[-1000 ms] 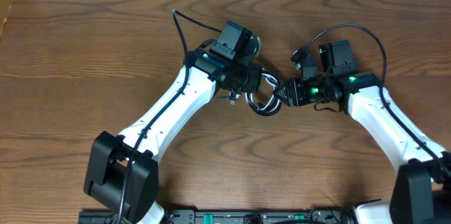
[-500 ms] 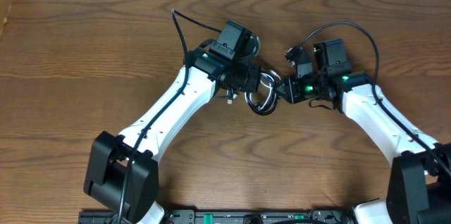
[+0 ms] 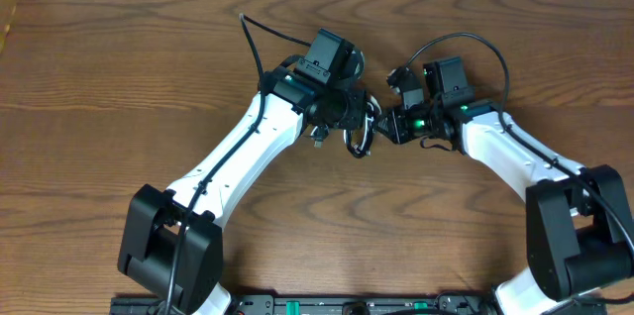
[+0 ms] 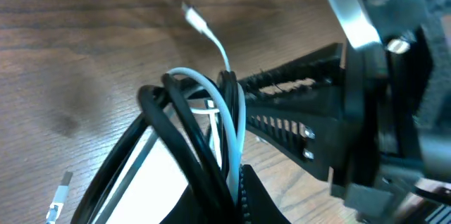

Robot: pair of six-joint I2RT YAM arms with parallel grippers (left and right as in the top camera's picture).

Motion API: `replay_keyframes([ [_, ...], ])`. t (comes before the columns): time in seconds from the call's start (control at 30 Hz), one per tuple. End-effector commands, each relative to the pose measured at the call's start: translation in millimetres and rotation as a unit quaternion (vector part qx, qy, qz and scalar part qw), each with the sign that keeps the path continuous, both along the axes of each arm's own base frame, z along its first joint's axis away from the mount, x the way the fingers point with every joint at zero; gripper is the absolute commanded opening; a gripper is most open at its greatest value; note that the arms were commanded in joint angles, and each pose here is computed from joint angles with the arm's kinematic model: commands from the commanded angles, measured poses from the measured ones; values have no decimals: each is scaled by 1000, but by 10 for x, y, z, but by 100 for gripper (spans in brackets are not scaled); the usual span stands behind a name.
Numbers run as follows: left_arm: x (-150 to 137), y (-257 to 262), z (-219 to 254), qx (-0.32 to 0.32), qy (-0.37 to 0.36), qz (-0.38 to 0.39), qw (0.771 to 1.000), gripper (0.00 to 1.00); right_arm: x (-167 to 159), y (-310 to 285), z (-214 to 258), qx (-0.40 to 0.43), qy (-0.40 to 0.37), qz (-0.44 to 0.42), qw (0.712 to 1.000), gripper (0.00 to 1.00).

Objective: Untangle cables

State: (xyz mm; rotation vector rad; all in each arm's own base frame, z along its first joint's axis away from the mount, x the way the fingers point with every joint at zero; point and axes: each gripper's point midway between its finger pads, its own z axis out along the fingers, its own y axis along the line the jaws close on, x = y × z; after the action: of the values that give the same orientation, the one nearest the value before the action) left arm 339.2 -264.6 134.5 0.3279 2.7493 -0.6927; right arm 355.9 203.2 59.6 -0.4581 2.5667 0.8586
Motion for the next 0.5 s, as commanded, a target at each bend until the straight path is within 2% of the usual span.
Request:
replay_keyframes([
  [0.0,-61,-46,-6,-16,17,-6,1000,7,28,63,20,14,-6,4,1000,14],
  [0.17,-69,-49,-7,-18,21,-4,1000,8,48,119,82,34,-10,7,999,1],
  [0.23,-67,-47,-7,-17,20,-4,1000,7,61,97,66,29,-6,-4,1000,1],
  [0.4,-1,77,46,-20,19,13,1000,8,96,-256,-183,-48,53,-131,989,1],
  [0.47,12,114,111,-34,21,16,999,7,62,-302,-221,-58,65,-141,986,1],
])
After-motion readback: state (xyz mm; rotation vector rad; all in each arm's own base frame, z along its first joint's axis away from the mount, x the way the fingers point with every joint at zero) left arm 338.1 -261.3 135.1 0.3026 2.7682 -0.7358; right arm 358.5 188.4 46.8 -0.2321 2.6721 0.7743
